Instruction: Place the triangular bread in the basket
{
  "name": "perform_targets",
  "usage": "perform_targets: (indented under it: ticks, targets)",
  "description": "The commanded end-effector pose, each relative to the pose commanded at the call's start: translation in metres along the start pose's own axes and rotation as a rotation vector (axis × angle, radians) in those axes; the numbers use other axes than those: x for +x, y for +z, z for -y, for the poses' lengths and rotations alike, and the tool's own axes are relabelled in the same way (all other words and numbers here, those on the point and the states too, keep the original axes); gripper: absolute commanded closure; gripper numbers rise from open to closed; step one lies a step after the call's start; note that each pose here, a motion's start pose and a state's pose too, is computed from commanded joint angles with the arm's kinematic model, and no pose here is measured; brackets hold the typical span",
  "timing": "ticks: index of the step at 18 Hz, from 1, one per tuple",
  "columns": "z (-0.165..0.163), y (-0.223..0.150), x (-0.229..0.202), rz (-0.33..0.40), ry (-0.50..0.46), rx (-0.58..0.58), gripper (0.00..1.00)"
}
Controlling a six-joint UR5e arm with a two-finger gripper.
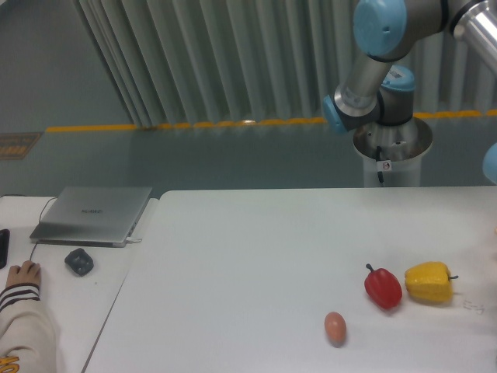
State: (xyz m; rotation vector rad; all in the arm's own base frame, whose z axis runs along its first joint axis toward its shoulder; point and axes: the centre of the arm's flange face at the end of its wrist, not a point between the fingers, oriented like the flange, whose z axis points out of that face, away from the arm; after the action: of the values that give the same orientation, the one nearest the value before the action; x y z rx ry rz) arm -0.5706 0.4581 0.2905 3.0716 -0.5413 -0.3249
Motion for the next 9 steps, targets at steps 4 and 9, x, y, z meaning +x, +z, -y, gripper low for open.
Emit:
perform_targets:
  ticks: [4,9]
  targets:
    - [0.004,0.021,0.011,-0.069,0.019,-0.012,0.0]
    - [0.006,0.041,0.014,-0.104,0.026,-0.017,0.0]
